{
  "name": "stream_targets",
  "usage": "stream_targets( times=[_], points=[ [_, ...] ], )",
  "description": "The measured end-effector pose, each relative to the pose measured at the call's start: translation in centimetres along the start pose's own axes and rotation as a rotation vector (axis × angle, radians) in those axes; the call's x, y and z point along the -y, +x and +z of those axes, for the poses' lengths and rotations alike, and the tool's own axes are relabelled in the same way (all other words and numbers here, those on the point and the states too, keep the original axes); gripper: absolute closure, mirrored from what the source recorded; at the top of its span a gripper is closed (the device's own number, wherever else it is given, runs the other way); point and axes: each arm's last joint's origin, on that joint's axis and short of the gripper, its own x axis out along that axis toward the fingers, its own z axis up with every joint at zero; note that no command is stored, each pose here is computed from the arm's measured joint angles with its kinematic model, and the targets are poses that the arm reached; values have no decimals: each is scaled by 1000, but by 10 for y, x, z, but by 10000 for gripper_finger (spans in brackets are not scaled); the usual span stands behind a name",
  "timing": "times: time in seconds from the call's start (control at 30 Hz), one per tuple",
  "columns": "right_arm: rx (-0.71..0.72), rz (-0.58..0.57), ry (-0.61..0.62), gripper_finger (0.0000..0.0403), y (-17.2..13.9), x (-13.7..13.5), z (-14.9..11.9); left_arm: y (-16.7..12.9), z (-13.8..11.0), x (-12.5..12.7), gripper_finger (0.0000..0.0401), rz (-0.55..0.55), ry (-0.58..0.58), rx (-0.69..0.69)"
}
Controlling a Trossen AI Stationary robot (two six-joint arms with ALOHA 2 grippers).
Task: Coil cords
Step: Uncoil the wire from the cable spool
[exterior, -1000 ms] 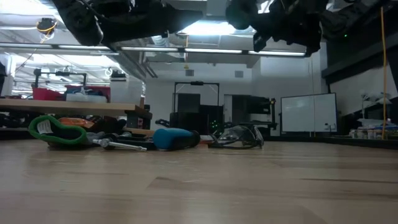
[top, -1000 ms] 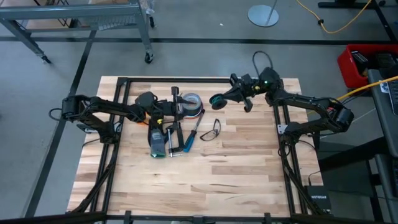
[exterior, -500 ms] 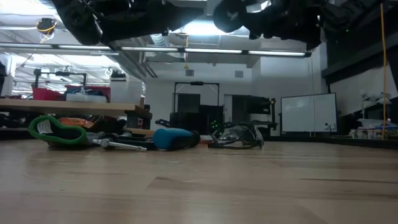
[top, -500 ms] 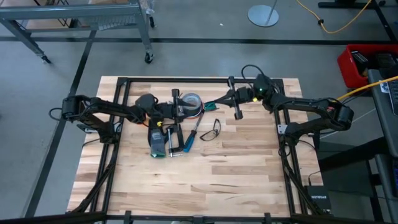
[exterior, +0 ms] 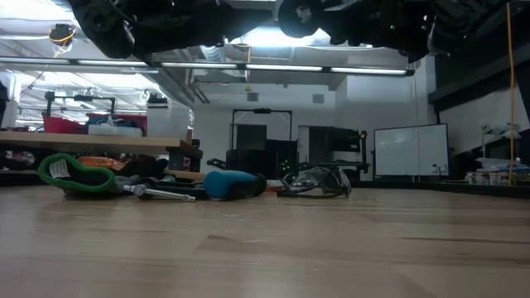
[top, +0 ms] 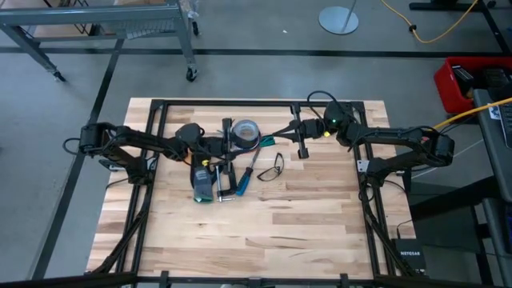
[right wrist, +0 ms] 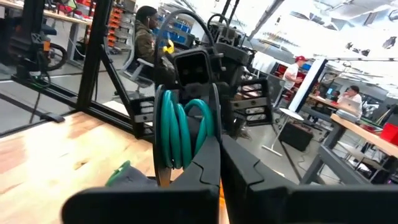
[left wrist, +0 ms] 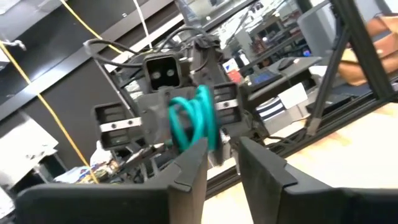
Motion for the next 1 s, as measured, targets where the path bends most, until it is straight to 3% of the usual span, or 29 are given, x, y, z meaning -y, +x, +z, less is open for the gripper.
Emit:
stream_targets(
  times=[0.33, 0.67, 1.0],
  points=[
    [10, 20, -4, 402, 3, -4, 2, 2, 3, 1, 350, -7, -6, 8],
    [18, 22, -7, 402, 7, -9, 3, 15, 7, -2, 324, -49, -88, -59],
    [20, 21, -6, 402, 7, -9, 3, 15, 9, -1, 315, -27, -40, -67]
  ],
)
